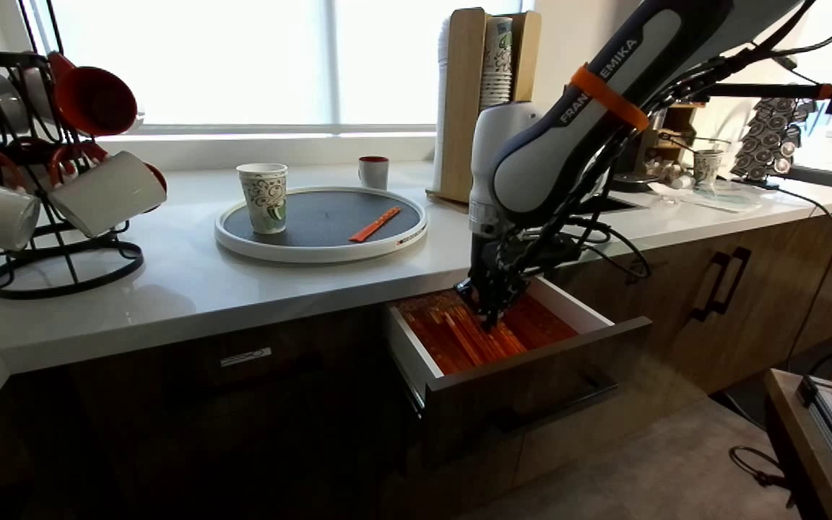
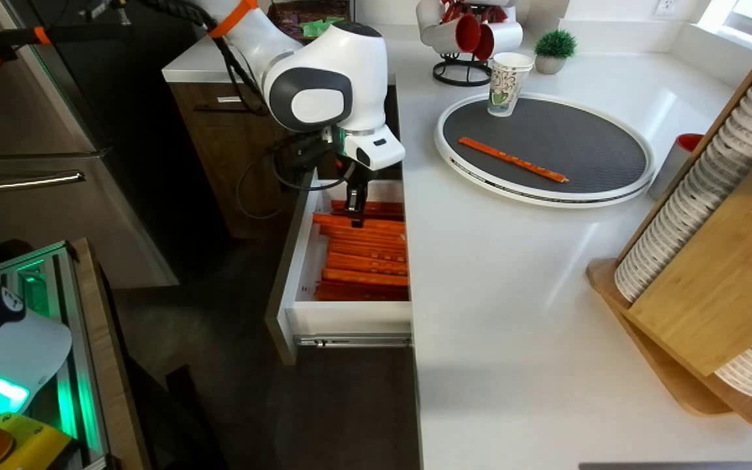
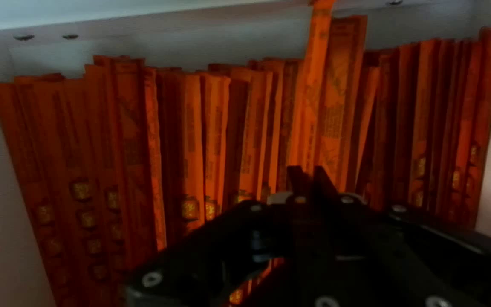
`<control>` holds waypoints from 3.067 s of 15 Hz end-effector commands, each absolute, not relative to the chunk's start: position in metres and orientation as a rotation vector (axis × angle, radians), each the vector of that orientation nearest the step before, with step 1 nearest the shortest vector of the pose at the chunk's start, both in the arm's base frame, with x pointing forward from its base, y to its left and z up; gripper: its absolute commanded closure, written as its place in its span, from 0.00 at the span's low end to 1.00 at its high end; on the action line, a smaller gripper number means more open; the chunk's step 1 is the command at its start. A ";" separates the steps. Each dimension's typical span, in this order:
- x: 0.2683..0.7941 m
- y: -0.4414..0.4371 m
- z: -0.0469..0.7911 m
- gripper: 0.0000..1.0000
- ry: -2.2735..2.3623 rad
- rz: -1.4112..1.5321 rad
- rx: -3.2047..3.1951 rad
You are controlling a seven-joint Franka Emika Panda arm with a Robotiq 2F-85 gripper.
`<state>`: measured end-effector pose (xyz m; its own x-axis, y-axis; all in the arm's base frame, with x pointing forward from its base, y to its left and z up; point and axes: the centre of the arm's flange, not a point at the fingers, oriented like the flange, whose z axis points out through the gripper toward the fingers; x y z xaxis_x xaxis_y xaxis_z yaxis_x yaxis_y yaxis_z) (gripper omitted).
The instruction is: Move a sachet from the drawer to the tray
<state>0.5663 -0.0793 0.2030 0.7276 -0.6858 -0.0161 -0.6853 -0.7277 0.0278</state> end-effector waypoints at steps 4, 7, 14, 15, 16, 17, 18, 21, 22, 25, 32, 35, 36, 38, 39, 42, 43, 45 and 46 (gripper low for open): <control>0.566 -0.102 0.233 0.98 -1.276 -0.249 2.868; 0.561 -0.106 0.237 0.98 -1.307 -0.385 2.877; 0.537 -0.075 0.291 0.98 -1.255 -0.701 2.943; 0.534 -0.071 0.300 0.98 -1.251 -0.688 2.946; 0.533 -0.069 0.310 0.98 -1.254 -0.670 2.949; 0.534 -0.067 0.319 0.98 -1.264 -0.614 2.959; 0.536 -0.067 0.326 0.98 -1.284 -0.548 2.969; 0.553 -0.067 0.342 0.98 -1.376 -0.279 2.980; 0.560 -0.066 0.346 0.98 -1.397 -0.177 2.984; 0.588 -0.061 0.355 0.98 -1.415 0.128 3.000; 0.603 -0.059 0.366 0.94 -1.377 0.253 3.028; 0.611 -0.060 0.366 0.98 -1.409 0.295 3.002; 0.623 -0.061 0.369 0.98 -1.454 0.332 2.996; 0.655 -0.065 0.380 0.98 -1.602 0.428 2.940; 0.670 -0.067 0.386 0.98 -1.683 0.489 2.914; 0.711 -0.076 0.388 0.98 -1.865 0.661 2.843; 0.724 -0.079 0.385 0.98 -1.922 0.724 2.821; 0.744 -0.084 0.374 0.98 -2.015 0.828 2.772; 0.753 -0.087 0.366 0.98 -2.047 0.893 2.753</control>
<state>0.7071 -0.0803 0.3893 0.3265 -0.9327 0.1534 -0.7850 -0.3580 -0.5056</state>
